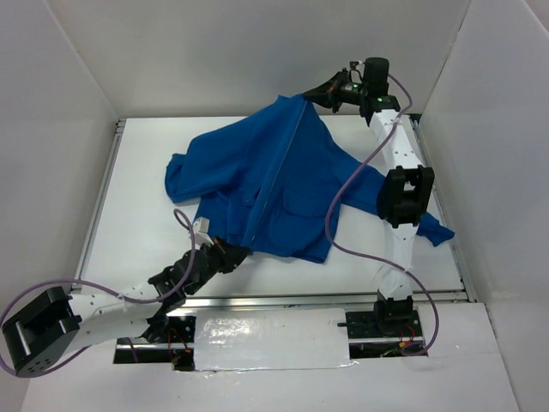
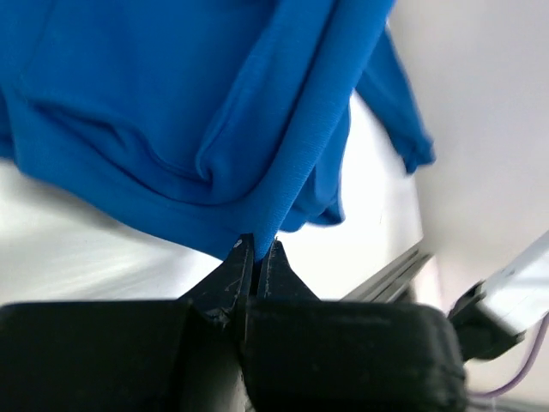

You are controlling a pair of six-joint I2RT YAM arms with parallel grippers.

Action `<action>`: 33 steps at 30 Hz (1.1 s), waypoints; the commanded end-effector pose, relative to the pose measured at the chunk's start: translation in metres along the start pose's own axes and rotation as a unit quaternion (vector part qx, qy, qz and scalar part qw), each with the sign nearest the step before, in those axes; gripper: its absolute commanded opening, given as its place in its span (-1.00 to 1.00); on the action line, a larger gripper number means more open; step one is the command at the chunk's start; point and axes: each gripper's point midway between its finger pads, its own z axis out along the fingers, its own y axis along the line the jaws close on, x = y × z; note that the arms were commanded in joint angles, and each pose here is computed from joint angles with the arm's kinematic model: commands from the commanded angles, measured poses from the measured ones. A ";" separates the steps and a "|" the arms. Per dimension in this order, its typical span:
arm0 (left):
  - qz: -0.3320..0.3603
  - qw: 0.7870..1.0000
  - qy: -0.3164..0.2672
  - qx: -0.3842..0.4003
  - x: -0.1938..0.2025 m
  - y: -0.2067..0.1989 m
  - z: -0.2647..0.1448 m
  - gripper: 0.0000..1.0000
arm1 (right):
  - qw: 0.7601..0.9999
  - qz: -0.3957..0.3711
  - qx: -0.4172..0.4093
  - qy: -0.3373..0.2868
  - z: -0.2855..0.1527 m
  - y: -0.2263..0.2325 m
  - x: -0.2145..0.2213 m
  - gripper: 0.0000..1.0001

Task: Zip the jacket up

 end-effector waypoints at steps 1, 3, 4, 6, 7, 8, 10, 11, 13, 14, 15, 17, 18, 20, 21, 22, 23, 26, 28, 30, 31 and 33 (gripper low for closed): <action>-0.001 0.979 0.106 -0.173 0.063 0.094 -0.040 -1.00 | 0.966 -0.140 -0.087 -0.200 -0.086 0.103 -0.092 -1.00; 0.002 0.975 0.078 -0.210 0.054 0.107 -0.048 -1.00 | 0.964 -0.141 -0.076 -0.211 -0.095 0.099 -0.098 -1.00; -0.008 0.975 0.065 -0.211 0.049 0.104 -0.048 -1.00 | 0.964 -0.142 -0.072 -0.214 -0.099 0.099 -0.099 -1.00; -0.013 0.975 0.035 -0.219 0.037 0.106 -0.054 -1.00 | 0.965 -0.131 -0.056 -0.221 -0.103 0.081 -0.107 -1.00; -0.027 0.975 0.021 -0.219 0.032 0.104 -0.056 -1.00 | 0.965 -0.123 -0.051 -0.225 -0.106 0.076 -0.110 -1.00; -0.030 0.975 0.002 -0.218 0.024 0.104 -0.060 -1.00 | 0.966 -0.105 -0.046 -0.230 -0.111 0.066 -0.117 -1.00; -0.046 0.976 -0.017 -0.213 0.017 0.102 -0.063 -1.00 | 0.968 -0.088 -0.054 -0.227 -0.115 0.061 -0.121 -1.00; -0.049 0.974 -0.021 -0.218 0.015 0.104 -0.065 -1.00 | 0.969 -0.074 -0.062 -0.227 -0.118 0.064 -0.123 -1.00; -0.050 0.971 -0.025 -0.234 0.016 0.114 -0.069 -1.00 | 0.966 -0.074 -0.069 -0.240 -0.125 0.074 -0.127 -1.00; -0.050 0.969 -0.023 -0.241 0.018 0.118 -0.070 -1.00 | 0.963 -0.073 -0.068 -0.249 -0.130 0.078 -0.129 -1.00; -0.050 0.969 -0.019 -0.243 0.021 0.121 -0.070 -1.00 | 0.961 -0.069 -0.074 -0.259 -0.137 0.089 -0.128 -1.00; -0.046 0.967 -0.009 -0.251 0.027 0.126 -0.070 -1.00 | 0.959 -0.051 -0.091 -0.264 -0.143 0.090 -0.127 -1.00; -0.041 0.967 0.000 -0.251 0.031 0.127 -0.070 -1.00 | 0.952 -0.050 -0.151 -0.262 -0.157 0.121 -0.121 -1.00; -0.035 0.968 0.008 -0.248 0.035 0.125 -0.065 -1.00 | 0.954 -0.012 -0.197 -0.228 -0.156 0.113 -0.112 -1.00; -0.031 0.969 0.011 -0.247 0.035 0.124 -0.063 -1.00 | 0.948 0.005 -0.239 -0.209 -0.159 0.124 -0.106 -1.00; -0.028 0.969 0.016 -0.247 0.038 0.123 -0.060 -1.00 | 0.948 0.007 -0.251 -0.197 -0.156 0.129 -0.101 -1.00; -0.024 0.969 0.019 -0.246 0.039 0.121 -0.058 -1.00 | 0.950 0.004 -0.247 -0.191 -0.156 0.130 -0.101 -1.00; -0.013 0.965 0.031 -0.258 0.044 0.123 -0.057 -1.00 | 0.957 -0.025 -0.182 -0.226 -0.152 0.131 -0.108 -1.00; -0.013 0.963 0.034 -0.268 0.048 0.126 -0.058 -1.00 | 0.952 -0.031 -0.180 -0.246 -0.159 0.134 -0.113 -1.00; -0.022 0.959 0.032 -0.280 0.049 0.130 -0.061 -1.00 | 0.952 -0.031 -0.185 -0.244 -0.163 0.140 -0.116 -1.00; -0.019 0.959 0.030 -0.282 0.050 0.131 -0.062 -1.00 | 0.951 -0.034 -0.184 -0.247 -0.165 0.142 -0.119 -1.00; -0.021 0.959 0.029 -0.282 0.050 0.131 -0.063 -1.00 | 0.949 -0.032 -0.178 -0.258 -0.170 0.145 -0.122 -1.00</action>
